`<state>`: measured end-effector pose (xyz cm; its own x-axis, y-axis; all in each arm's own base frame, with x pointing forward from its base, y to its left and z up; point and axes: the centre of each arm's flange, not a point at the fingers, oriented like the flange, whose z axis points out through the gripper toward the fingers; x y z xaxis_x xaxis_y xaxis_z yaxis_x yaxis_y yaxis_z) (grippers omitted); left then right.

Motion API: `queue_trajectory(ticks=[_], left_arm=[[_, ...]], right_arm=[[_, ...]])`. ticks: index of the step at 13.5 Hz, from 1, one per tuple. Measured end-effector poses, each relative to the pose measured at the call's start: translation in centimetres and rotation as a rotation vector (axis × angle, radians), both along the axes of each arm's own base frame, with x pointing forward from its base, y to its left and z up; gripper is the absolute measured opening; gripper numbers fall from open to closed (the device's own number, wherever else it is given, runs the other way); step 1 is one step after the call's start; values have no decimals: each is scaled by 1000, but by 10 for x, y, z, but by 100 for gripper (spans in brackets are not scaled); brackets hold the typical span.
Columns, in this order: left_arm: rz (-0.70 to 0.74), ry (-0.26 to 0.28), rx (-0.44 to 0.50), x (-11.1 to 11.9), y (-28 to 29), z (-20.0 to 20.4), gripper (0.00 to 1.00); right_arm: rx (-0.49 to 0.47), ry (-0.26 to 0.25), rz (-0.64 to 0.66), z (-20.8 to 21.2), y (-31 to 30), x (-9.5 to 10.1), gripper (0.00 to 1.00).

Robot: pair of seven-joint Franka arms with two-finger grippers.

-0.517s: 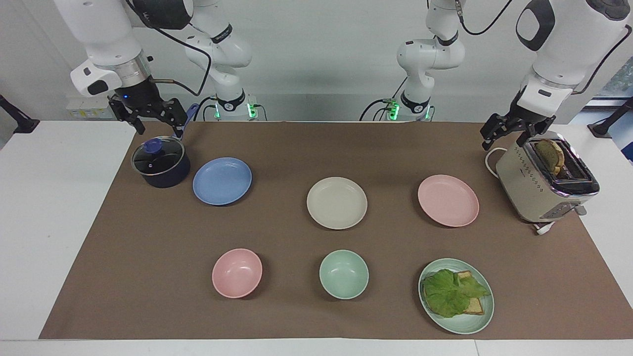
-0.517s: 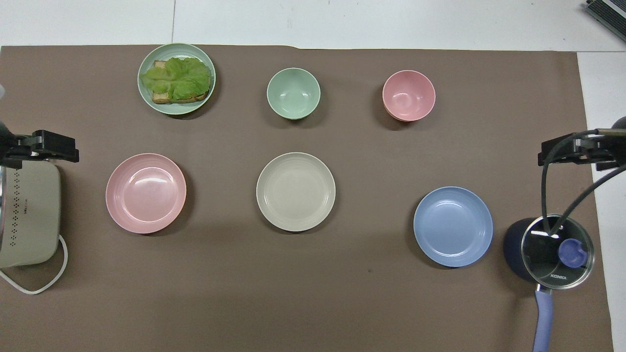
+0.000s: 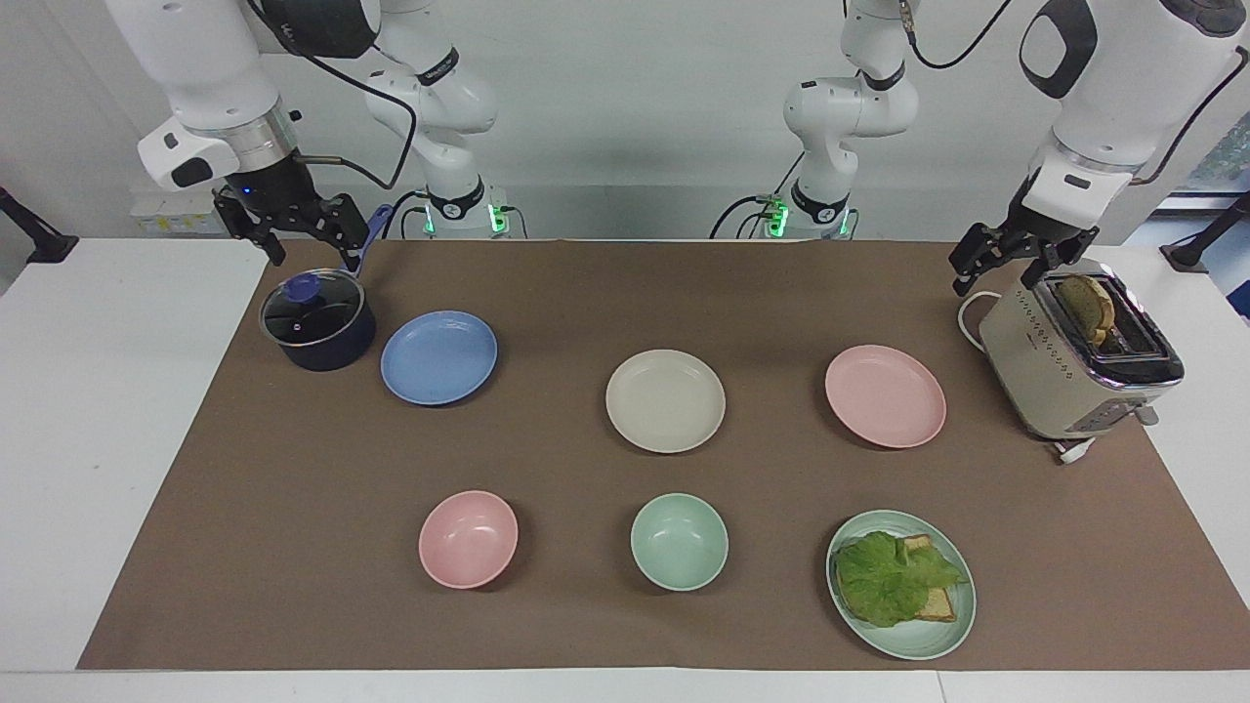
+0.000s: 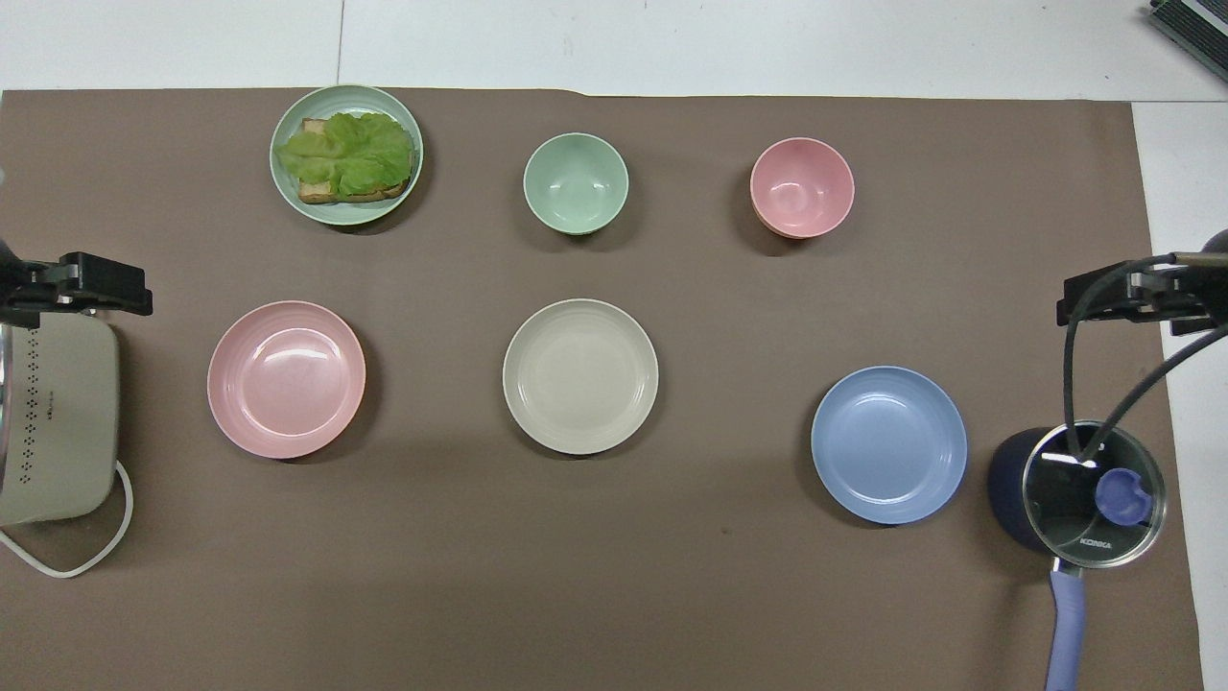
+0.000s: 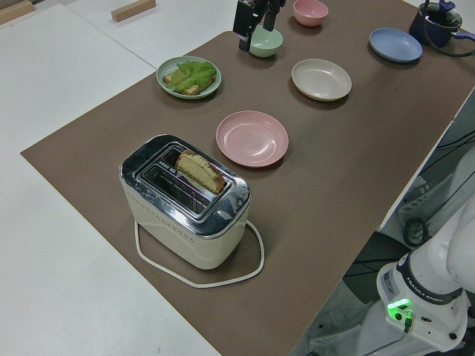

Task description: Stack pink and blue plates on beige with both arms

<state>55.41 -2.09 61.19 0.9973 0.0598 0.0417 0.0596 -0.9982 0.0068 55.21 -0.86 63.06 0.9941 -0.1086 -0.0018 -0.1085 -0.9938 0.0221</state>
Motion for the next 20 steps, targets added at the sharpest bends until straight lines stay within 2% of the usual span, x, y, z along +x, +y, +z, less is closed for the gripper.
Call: queue_trajectory(ticks=[3,5,10,16,20], left_arm=[[25,5,-5,0,15,-2,100],[27,34,-6,0,19,-20,100],[58,79,-7,6,39,-117,100],[93,125,-8,1,56,-247,100],[116,179,-9,-8,68,-284,100]], right_arm=[[0,0,0,0,0,0,100],[0,0,1,0,0,0,100],[0,0,5,0,3,0,100],[0,0,5,0,3,0,100],[0,-1,4,0,2,0,100]])
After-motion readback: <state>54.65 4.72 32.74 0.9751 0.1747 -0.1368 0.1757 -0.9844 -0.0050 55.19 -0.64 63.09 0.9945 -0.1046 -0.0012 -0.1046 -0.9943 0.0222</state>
